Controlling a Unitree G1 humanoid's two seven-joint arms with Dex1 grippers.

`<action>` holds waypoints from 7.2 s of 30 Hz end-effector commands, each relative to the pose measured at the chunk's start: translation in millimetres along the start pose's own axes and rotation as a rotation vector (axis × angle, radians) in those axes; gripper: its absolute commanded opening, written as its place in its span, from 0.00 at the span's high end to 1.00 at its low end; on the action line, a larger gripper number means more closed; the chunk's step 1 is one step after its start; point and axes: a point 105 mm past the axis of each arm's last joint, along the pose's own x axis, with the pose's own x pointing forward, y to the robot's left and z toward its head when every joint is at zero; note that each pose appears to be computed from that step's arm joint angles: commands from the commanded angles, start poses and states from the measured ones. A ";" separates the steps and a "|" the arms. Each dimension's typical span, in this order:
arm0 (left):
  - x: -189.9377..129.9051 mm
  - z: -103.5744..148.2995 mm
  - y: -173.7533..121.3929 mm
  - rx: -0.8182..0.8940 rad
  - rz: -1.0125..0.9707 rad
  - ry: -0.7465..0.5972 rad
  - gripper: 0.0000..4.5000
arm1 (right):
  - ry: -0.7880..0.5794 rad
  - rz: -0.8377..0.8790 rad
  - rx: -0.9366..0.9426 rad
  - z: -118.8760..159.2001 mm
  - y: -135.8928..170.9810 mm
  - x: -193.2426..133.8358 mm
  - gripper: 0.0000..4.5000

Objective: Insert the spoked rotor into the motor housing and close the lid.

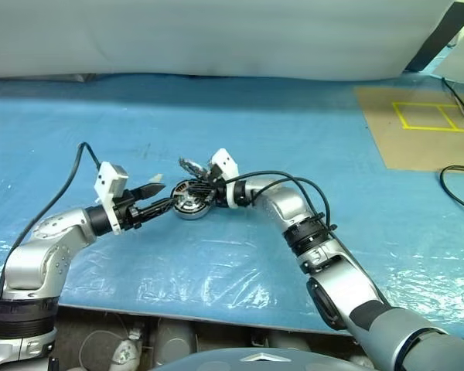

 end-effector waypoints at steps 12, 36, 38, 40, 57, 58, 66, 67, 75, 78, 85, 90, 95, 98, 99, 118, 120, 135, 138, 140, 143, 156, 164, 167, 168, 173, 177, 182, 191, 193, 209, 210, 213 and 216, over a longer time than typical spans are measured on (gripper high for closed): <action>7.8 20.3 17.3 0.064 0.052 -0.068 0.29 | -0.193 0.108 0.108 33.0 2.5 -29.3 1.00; 2.4 49.2 42.1 0.083 0.185 -0.217 0.29 | -0.268 0.023 0.151 64.4 -16.7 -26.4 1.00; 0.0 50.0 44.0 0.082 0.198 -0.222 0.29 | -0.203 0.071 0.097 50.5 -1.5 -17.3 1.00; -1.7 50.1 44.5 0.084 0.207 -0.222 0.29 | -0.141 0.102 0.078 35.0 8.7 -11.5 1.00; -3.5 43.3 42.7 0.079 0.221 -0.208 0.29 | -0.071 0.108 0.100 -5.6 13.1 -6.0 1.00; -3.5 43.9 42.4 0.078 0.219 -0.211 0.29 | -0.120 0.127 0.112 6.3 12.9 -10.9 1.00; -2.7 45.8 42.4 0.077 0.211 -0.219 0.29 | -0.206 0.145 0.002 35.2 21.0 -28.6 1.00; -2.9 45.6 42.6 0.076 0.212 -0.219 0.29 | -0.200 0.132 -0.007 34.3 20.5 -27.7 1.00; -2.8 44.1 42.3 0.071 0.212 -0.220 0.28 | -0.156 0.012 -0.098 24.6 7.3 -15.3 0.50; -3.3 43.4 42.6 0.070 0.217 -0.219 0.28 | -0.154 0.021 -0.095 23.6 9.3 -13.1 0.27; -5.2 40.7 42.9 0.066 0.227 -0.215 0.28 | -0.130 0.045 -0.127 19.5 16.1 -7.8 0.01; -6.2 39.5 43.4 0.067 0.234 -0.211 0.28 | -0.083 0.025 -0.166 10.1 14.3 -2.6 0.01; -6.0 38.5 43.2 0.068 0.235 -0.207 0.28 | -0.020 -0.031 -0.173 -6.2 4.4 -0.5 0.01; -5.8 38.4 43.3 0.067 0.237 -0.208 0.28 | 0.015 -0.044 -0.191 -16.8 1.5 -1.1 0.01; -5.7 38.2 43.1 0.067 0.237 -0.207 0.28 | 0.017 -0.037 -0.199 -18.3 2.5 -1.4 0.01; -1.0 36.4 40.5 0.065 0.222 -0.207 0.28 | 0.129 -0.001 -0.301 -38.3 2.8 -5.4 0.35; -0.7 36.3 40.2 0.064 0.221 -0.207 0.28 | 0.167 -0.012 -0.321 -45.0 0.2 -6.3 0.35; 16.8 11.2 26.9 0.089 0.150 -0.083 0.28 | 0.347 -0.072 -0.303 -83.7 -11.8 -9.4 0.35; 22.1 0.9 26.4 0.092 0.139 -0.038 0.28 | 0.358 -0.048 -0.287 -87.9 -8.9 -11.9 0.35; 27.1 -7.5 26.9 0.103 0.132 -0.004 0.28 | 0.344 -0.031 -0.257 -86.4 -5.3 -11.9 0.35; 34.8 -12.8 31.2 0.113 0.137 0.012 0.28 | 0.308 -0.030 -0.202 -78.9 -4.4 -12.4 0.35; 41.7 -13.1 23.6 0.084 0.051 -0.025 0.99 | 0.296 -0.053 -0.166 -79.6 -7.8 -16.3 0.35; 18.6 -8.8 50.3 0.103 0.187 -0.035 0.99 | 0.297 -0.058 -0.168 -80.8 -9.1 -17.5 0.35; 15.4 -16.8 50.0 0.115 0.184 -0.003 0.99 | 0.298 -0.057 -0.167 -81.0 -8.8 -17.4 0.35; 16.7 -19.1 47.5 0.115 0.173 0.003 0.99 | 0.298 -0.056 -0.168 -81.1 -8.8 -17.4 0.35; 29.4 -25.4 30.2 0.099 0.111 0.008 0.99 | 0.301 -0.054 -0.171 -81.2 -8.6 -17.0 0.35; 30.1 -32.2 30.7 0.091 0.115 0.029 0.99 | 0.303 -0.055 -0.171 -81.5 -8.9 -17.5 0.35; 23.6 -47.9 35.6 0.092 0.128 0.095 0.99 | 0.302 -0.059 -0.165 -81.6 -9.2 -18.1 0.35; 24.2 -55.4 30.0 0.072 0.090 0.128 0.99 | 0.266 -0.057 -0.146 -70.1 -9.1 -17.7 0.35; 28.1 -55.7 25.5 0.072 0.071 0.128 0.99 | 0.262 -0.057 -0.146 -68.8 -8.5 -17.5 0.35; 31.4 -54.9 28.0 0.093 0.075 0.126 1.00 | -0.004 -0.037 -0.142 -8.0 -8.1 -28.2 0.00; 31.0 -55.6 28.4 0.100 0.073 0.133 1.00 | -0.023 -0.037 -0.141 -3.3 -8.4 -29.7 0.00; 30.9 -56.2 29.3 0.101 0.075 0.135 1.00 | -0.110 -0.028 -0.083 15.7 -11.7 -38.3 0.00; 32.0 -56.5 28.6 0.100 0.073 0.132 1.00 | -0.154 -0.017 0.038 22.3 -16.2 -46.2 0.00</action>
